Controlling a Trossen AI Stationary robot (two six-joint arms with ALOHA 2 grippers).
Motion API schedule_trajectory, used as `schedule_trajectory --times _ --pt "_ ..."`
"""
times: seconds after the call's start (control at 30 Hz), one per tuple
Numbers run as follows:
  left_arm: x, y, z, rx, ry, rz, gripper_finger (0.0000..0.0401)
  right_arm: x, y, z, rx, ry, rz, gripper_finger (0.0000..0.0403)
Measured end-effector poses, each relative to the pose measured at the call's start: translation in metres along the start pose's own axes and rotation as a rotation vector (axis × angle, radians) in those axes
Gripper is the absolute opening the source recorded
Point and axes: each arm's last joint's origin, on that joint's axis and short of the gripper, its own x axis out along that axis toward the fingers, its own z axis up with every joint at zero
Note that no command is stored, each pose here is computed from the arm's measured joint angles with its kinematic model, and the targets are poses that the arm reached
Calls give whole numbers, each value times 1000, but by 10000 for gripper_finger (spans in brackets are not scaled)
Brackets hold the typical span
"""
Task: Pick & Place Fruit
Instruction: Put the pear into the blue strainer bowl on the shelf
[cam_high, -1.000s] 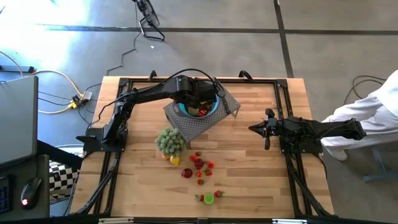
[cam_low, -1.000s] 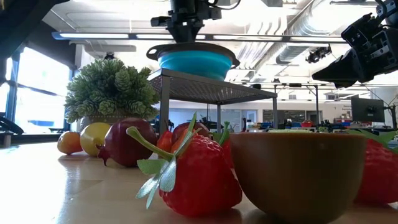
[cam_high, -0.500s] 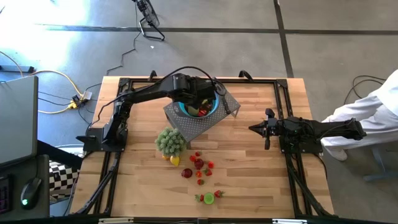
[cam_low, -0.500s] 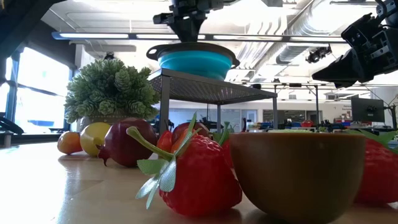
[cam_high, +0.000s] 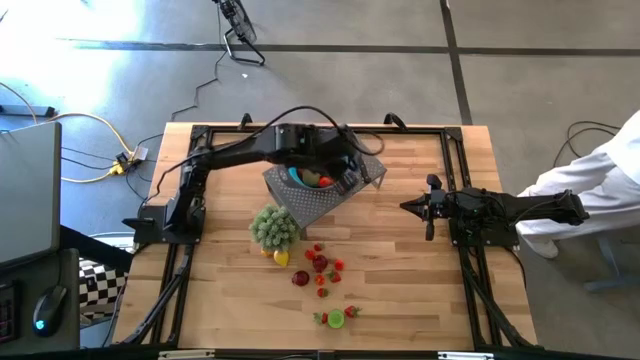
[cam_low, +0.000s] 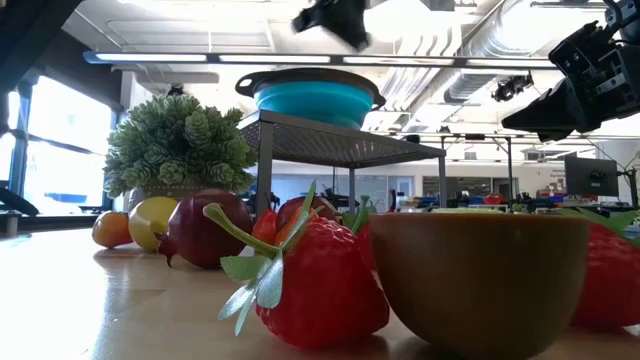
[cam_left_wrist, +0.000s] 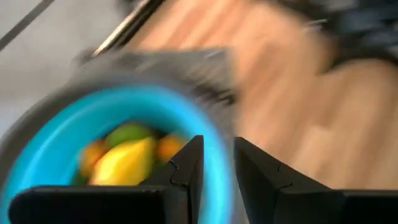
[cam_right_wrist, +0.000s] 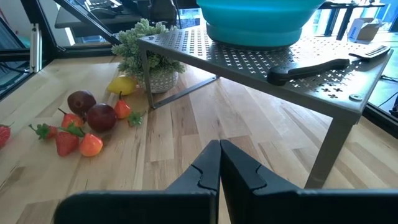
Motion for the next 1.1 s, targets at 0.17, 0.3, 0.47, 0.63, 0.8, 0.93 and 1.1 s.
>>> schedule_trajectory --times 0.17,0.3,0.47,0.63,0.8,0.93,1.1 --pt "-8 -30 5 188 -124 -192 86 0 0 0 0 0 0 2" --pt "-16 -49 1 354 -185 -249 86 0 0 0 0 0 0 2" --pt "-20 -60 -5 384 -186 -270 86 0 0 0 -3 0 0 2" --pt "-17 -66 -6 309 -188 -295 86 0 0 0 -19 -1 -2 2" --pt "-22 -89 -9 537 -320 -389 86 0 0 0 -19 0 -4 2" --pt "-28 -101 -16 688 -352 -405 86 0 0 0 8 -3 -4 2" --pt "-26 -101 -22 720 -299 -390 86 0 0 1 47 -18 -4 2"
